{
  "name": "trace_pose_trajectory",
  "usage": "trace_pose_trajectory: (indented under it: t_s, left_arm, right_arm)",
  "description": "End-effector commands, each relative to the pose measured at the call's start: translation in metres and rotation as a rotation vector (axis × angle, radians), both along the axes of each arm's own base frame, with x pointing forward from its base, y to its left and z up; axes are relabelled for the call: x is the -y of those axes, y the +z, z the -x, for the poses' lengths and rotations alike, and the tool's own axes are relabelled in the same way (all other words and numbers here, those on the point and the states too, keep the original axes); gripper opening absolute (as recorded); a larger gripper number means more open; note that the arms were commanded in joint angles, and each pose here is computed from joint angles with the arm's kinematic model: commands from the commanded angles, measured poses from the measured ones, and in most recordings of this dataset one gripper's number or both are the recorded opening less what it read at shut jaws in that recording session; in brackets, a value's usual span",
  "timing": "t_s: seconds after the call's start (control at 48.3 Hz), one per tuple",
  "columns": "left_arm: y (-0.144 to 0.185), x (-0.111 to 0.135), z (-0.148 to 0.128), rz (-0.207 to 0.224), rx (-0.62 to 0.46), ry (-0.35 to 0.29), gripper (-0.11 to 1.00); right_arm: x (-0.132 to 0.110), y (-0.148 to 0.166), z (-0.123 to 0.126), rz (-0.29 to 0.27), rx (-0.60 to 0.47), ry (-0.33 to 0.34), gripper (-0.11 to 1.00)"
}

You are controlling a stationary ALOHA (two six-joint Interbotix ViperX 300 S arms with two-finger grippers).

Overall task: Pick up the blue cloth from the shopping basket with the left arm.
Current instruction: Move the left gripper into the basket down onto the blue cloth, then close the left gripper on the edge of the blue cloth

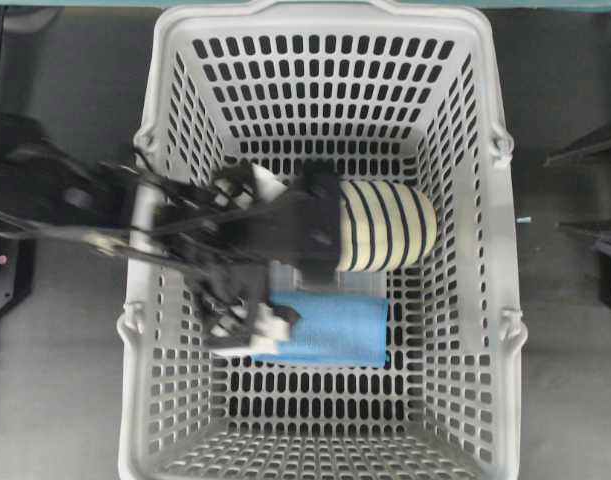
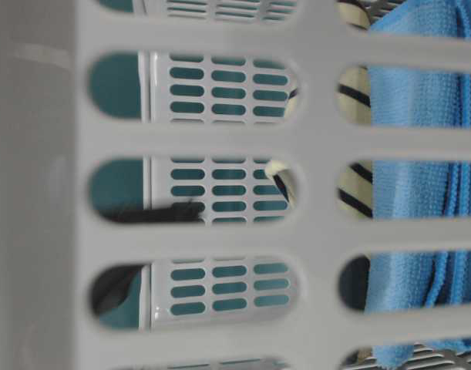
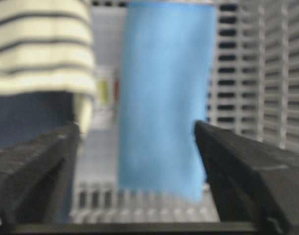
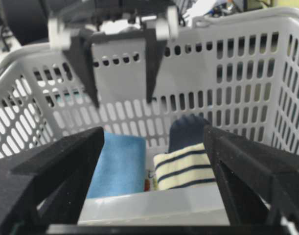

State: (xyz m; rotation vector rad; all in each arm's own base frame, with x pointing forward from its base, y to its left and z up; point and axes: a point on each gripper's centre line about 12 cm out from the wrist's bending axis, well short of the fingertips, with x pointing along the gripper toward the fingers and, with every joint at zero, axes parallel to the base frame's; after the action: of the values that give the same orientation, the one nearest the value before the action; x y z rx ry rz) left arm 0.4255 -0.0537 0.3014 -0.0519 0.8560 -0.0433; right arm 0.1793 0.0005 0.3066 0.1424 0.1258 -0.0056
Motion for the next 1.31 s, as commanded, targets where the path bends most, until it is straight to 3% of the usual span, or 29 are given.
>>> trace_pose_trajectory:
  t_s: [0.0, 0.145, 0.373, 0.995, 1.119, 1.285]
  left_arm:
    - [-0.003, 0.013, -0.017, -0.002, -0.001, -0.024, 0.91]
    - [-0.034, 0.030, -0.032, -0.019, -0.093, -0.054, 0.90]
    - [-0.070, 0.031, -0.038, -0.035, -0.189, -0.054, 0.90]
    - [-0.091, 0.027, -0.037, -0.021, -0.213, -0.024, 0.86]
    - [-0.090, 0.028, -0.036, -0.019, -0.212, -0.023, 0.68]
    - [-0.087, 0.030, -0.035, -0.027, -0.205, -0.041, 0.22]
  right_arm:
    - [0.000, 0.011, -0.001, 0.000, 0.034, 0.002, 0.79]
    - [0.000, 0.011, -0.001, 0.000, 0.034, 0.000, 0.79]
    - [0.000, 0.010, -0.001, 0.001, 0.034, 0.002, 0.79]
    - [0.000, 0.005, 0.003, 0.001, 0.071, 0.001, 0.78]
    - [0.000, 0.005, 0.003, 0.001, 0.071, 0.001, 0.78]
    - [0.000, 0.005, 0.003, 0.001, 0.077, 0.001, 0.78]
